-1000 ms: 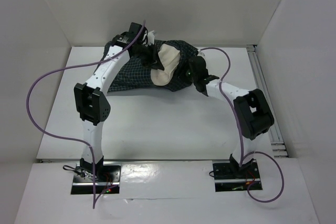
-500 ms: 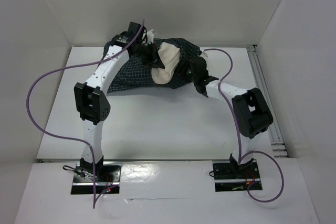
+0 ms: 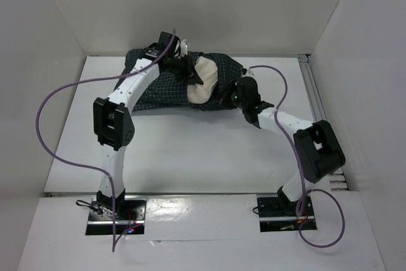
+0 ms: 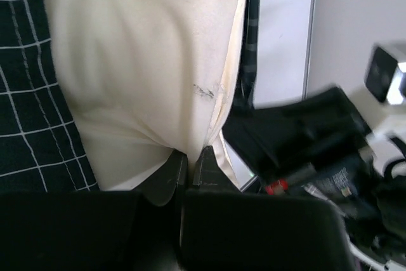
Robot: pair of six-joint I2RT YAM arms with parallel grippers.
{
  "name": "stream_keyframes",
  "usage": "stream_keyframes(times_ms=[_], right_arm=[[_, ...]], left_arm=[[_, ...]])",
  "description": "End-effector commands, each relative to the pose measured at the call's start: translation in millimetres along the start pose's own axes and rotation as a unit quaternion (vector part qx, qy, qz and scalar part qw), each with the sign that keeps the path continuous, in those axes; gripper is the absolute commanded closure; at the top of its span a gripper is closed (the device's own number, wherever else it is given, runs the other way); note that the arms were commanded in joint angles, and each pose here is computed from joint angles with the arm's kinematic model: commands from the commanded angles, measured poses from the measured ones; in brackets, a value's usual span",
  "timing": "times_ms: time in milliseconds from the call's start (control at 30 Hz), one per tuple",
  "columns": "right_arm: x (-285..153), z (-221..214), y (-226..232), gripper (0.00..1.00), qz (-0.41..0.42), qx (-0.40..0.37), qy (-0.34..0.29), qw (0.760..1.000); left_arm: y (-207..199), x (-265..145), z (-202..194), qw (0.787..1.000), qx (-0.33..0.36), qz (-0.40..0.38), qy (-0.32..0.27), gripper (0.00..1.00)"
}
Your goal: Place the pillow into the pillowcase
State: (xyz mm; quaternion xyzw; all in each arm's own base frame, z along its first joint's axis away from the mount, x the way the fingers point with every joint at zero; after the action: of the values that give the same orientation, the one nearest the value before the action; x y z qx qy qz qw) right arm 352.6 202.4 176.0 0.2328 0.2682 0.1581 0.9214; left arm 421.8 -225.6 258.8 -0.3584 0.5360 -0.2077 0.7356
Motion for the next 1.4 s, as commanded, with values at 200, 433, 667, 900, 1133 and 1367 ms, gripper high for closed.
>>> stream_keyframes(times_ms=[200, 433, 667, 900, 1133, 1367], right_arm=[[-74.1, 4.2, 57.6, 1.0, 0.201, -0.124, 0.022, 0.971], [-104.4, 29.0, 105.5, 1.0, 0.312, -0.151, -0.006, 0.938], [-117.9, 21.0, 133.9, 1.0, 0.351, -0.198, 0.026, 0.915], [-106.3, -8.4, 52.5, 0.96, 0.138, -0.212, 0.09, 0.963], [-109.5, -6.6, 3.6, 0.74, 0.031, -0.174, 0.102, 0.979], [-104.0, -1.4, 2.4, 0.53, 0.012, -0.148, 0.101, 0.984]], left_arm=[[-6.5, 38.1, 20.0, 0.997, -0.017, -0.015, -0.069, 1.0], [16.6, 66.2, 5.0, 0.999, -0.035, 0.008, -0.034, 1.0], [19.1, 87.0, -4.6, 0.999, -0.031, 0.016, -0.02, 1.0], [-15.4, 60.0, -33.0, 0.997, 0.063, 0.008, 0.033, 0.89], [-19.8, 20.6, -57.2, 0.992, 0.096, 0.007, 0.084, 0.41], [-8.7, 9.5, -65.7, 0.991, 0.1, 0.04, 0.074, 0.69]])
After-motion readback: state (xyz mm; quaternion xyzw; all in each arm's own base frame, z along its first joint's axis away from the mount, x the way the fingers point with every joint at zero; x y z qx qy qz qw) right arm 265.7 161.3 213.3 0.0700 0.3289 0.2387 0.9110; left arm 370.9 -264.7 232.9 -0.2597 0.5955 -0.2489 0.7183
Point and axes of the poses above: each gripper's point midway between its finger pads, its own x axis out along the fingers, its own y axis along the line the jaws close on, z = x × y, the point moved 8 cm from there along -x, back along the fingers, and after that the axes turned 13 degrees about -x, right-handed, at the moved point
